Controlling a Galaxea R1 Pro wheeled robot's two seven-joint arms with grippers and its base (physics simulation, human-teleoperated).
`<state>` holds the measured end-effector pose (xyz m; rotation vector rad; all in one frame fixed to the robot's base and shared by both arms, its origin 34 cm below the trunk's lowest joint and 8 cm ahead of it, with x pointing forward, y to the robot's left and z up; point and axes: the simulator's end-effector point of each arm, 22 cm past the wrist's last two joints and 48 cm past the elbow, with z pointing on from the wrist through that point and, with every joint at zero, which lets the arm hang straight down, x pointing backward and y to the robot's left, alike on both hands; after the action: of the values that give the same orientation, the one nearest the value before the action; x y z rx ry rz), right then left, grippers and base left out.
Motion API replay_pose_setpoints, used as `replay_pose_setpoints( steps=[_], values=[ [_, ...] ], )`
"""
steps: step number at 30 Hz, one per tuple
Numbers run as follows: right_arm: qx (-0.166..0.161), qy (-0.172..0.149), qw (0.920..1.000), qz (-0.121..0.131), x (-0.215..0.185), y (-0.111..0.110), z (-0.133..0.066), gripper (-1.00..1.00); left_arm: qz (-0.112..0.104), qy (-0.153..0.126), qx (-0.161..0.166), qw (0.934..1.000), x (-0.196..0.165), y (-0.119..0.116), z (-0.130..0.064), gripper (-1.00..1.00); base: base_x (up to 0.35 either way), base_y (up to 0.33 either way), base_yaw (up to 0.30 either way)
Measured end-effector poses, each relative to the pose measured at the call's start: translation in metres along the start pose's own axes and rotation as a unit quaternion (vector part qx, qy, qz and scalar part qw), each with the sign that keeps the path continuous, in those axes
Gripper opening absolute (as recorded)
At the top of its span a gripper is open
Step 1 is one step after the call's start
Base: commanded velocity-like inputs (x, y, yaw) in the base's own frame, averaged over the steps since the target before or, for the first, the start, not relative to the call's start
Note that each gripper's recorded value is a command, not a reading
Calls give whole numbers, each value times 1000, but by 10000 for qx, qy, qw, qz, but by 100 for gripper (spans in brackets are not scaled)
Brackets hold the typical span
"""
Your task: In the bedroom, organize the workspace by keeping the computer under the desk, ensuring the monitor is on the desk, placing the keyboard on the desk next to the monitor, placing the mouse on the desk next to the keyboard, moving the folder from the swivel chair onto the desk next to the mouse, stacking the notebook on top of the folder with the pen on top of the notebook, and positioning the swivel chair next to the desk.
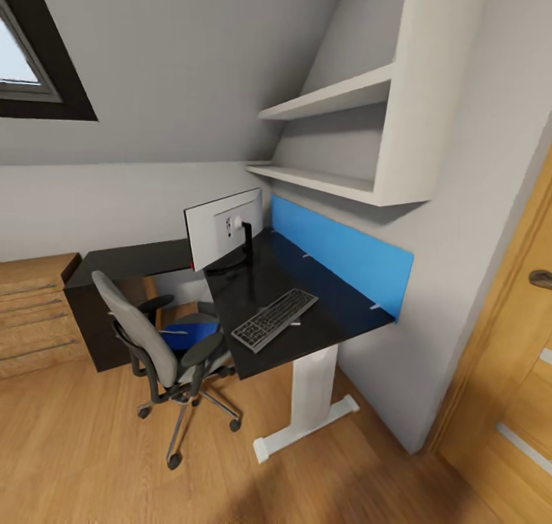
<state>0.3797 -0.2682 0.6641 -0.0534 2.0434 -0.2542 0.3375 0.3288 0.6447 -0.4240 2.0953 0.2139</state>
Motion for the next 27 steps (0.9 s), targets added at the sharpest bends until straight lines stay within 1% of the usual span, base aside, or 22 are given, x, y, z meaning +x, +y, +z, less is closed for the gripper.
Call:
replay_pose_setpoints(
  steps=[2,9,15,20,23,27],
  values=[
    [0,5,10000,-1,2,1,1,100,-2,4,-35,10000,2,1,2,100,0,0,281],
    [4,17,10000,0,10,2,6,100,-18,18,-610,9981,10,24,6,100,0,0,281],
    [19,26,10000,8,17,3,11,100,-4,139,-727,9973,22,28,10,100,0,0,281],
    [57,20,10000,29,23,3,14,100,10,553,-738,9957,42,27,17,100,0,0,281],
    [64,17,10000,33,26,4,17,100,10,877,-712,9936,55,24,23,100,0,0,281],
    [65,20,10000,33,31,5,20,100,22,1122,-683,9913,66,22,29,100,0,0,281]
  ],
)
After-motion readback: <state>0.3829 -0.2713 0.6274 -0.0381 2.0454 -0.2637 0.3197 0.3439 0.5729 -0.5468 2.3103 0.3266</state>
